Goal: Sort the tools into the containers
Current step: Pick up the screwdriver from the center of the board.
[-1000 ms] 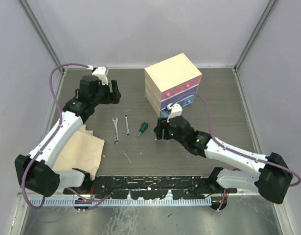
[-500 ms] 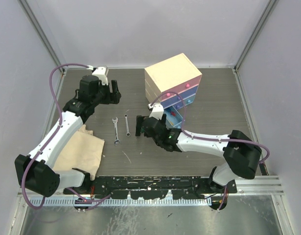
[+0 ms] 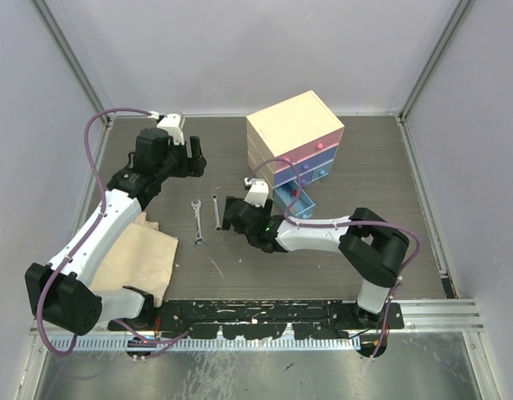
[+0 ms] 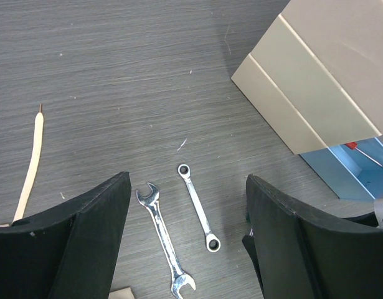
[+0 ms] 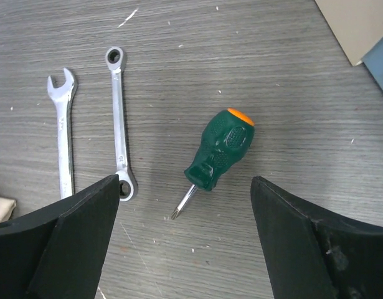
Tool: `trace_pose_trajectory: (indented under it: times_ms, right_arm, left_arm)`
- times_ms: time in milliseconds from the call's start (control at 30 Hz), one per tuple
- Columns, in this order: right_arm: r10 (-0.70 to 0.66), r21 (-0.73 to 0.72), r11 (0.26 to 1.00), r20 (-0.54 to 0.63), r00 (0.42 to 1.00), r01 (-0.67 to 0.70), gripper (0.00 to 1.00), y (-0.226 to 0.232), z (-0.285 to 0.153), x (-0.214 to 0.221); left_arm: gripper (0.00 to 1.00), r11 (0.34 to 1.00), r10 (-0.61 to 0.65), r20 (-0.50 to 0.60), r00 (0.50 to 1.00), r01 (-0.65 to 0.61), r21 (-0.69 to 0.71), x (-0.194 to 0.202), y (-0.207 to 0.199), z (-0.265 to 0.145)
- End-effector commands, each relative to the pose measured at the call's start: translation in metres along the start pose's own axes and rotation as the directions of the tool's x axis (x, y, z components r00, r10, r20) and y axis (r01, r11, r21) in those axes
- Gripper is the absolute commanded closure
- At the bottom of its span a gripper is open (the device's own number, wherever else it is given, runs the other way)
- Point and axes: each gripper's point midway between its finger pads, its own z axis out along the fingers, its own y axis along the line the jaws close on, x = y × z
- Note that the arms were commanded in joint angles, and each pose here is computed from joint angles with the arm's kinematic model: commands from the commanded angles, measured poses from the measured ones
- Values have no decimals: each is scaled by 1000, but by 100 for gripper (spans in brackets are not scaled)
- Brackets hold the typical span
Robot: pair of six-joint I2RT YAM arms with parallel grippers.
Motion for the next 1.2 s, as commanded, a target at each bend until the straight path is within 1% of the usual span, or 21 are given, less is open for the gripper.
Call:
trace_pose_trajectory:
  times_ms: [0,33,100,167,267,400,467,600,867,933,1067,1133,1167]
  right_arm:
    - [138,73,987,44,989,-141,13,6,6,-11]
    - [141,102,984,39,989,-144,15,2,9,-7]
    - [162,157,974,31,986,-165,21,-2,14,-3]
    - [161,191,968,15,987,-161,24,-4,19,3]
    - [162,218,963,2,987,-158,25,-3,26,9]
    - [168,255,953,20,986,-167,29,-7,29,9]
    - [164,284,944,31,986,-166,31,-12,29,8]
    - [143,318,938,14,990,-139,39,-18,32,16]
    - [111,332,939,-35,993,-93,50,-23,37,31]
    - [92,332,940,-35,995,-76,56,-24,36,30]
    - [15,323,946,-36,999,-2,73,-25,31,19]
    - [-65,278,957,-75,995,84,75,-22,25,17]
    - [-105,221,968,-92,990,123,75,-16,19,12]
  left_arm:
    - [24,1000,13,61,998,-13,5,-16,-1,-9]
    - [24,1000,14,62,998,-15,6,-16,-1,-9]
    - [24,1000,15,64,998,-15,6,-17,0,-9]
    - [24,1000,15,62,998,-15,6,-17,0,-9]
    - [24,1000,16,63,998,-16,9,-17,-1,-9]
    - [24,1000,17,64,998,-17,6,-17,-1,-9]
    - [24,1000,17,63,998,-17,7,-17,-1,-9]
    - [24,1000,17,61,998,-17,12,-16,-2,-9]
    - [24,1000,17,64,998,-17,6,-17,-1,-9]
    - [24,1000,17,63,998,-17,6,-17,-1,-9]
    - [24,1000,16,63,998,-17,6,-17,-1,-9]
    - [24,1000,17,62,998,-17,6,-17,-1,-9]
    - [24,1000,16,61,998,-17,6,-17,-1,-8]
